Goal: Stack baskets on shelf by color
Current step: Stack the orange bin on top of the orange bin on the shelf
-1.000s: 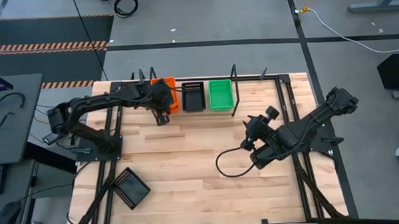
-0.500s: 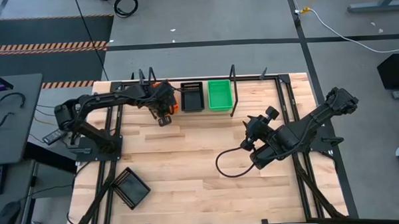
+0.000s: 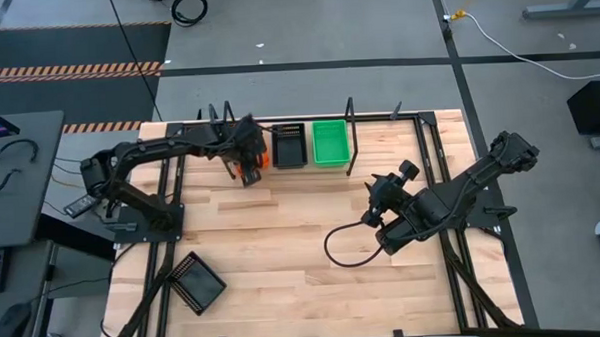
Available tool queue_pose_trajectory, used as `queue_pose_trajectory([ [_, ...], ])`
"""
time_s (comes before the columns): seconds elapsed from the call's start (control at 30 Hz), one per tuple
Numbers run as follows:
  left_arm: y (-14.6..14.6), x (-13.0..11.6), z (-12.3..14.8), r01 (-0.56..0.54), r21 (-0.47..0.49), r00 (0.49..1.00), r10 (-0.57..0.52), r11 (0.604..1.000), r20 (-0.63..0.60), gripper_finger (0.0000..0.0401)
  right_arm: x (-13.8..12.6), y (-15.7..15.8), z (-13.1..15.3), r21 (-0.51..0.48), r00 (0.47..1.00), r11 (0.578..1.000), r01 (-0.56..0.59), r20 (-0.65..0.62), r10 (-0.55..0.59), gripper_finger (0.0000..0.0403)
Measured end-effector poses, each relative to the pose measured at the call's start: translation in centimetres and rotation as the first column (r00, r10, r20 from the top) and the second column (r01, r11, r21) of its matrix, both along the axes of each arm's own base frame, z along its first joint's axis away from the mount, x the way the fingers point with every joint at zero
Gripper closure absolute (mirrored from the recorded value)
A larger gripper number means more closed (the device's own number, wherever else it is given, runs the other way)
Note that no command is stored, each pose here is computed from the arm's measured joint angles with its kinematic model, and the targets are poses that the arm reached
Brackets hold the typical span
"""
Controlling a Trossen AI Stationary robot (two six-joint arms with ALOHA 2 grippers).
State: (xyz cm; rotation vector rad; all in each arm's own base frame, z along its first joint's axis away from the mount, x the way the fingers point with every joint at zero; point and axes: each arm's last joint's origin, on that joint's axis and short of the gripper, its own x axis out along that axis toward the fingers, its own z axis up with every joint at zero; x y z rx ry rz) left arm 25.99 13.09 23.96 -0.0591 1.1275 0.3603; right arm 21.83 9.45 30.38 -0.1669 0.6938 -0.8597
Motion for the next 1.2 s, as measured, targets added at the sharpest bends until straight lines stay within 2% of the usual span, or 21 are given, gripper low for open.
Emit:
queue_pose_trajectory([
  [0.33, -0.7, 0.4, 1.8, -0.022, -0.039, 1.0, 0.022, 0.999, 0.001, 0.0276, 0.0, 0.0, 0.0, 0.0, 1.0, 1.0, 0.0, 0.0, 0.0, 0.0277],
  [0.57, -2.6, 0.7, 0.5, 0.007, -0.072, 0.999, -0.01, 0.997, -0.035, 0.0275, 0.1, 0.0, 0.0, 0.005, 1.0, 1.0, 0.0, 0.008, 0.0, 0.0277],
  [0.7, -3.0, 0.3, -0.6, 0.001, -0.053, 0.997, -0.005, 0.999, -0.081, 0.0277, 0.2, 0.1, 0.0, 0.01, 1.0, 1.0, -0.002, 0.017, 0.001, 0.0277],
  [0.9, -2.7, -0.1, -1.2, -0.01, 0.034, 0.99, 0.015, 0.999, -0.137, 0.0278, 0.3, 0.2, 0.0, 0.014, 1.0, 1.0, -0.009, 0.026, 0.009, 0.0277],
  [1.2, -3.5, 0.9, -0.2, 0.047, 0.053, 0.996, -0.043, 0.997, -0.084, 0.0282, 0.4, 0.2, 0.0, 0.008, 1.0, 1.0, -0.016, 0.018, 0.016, 0.0277],
])
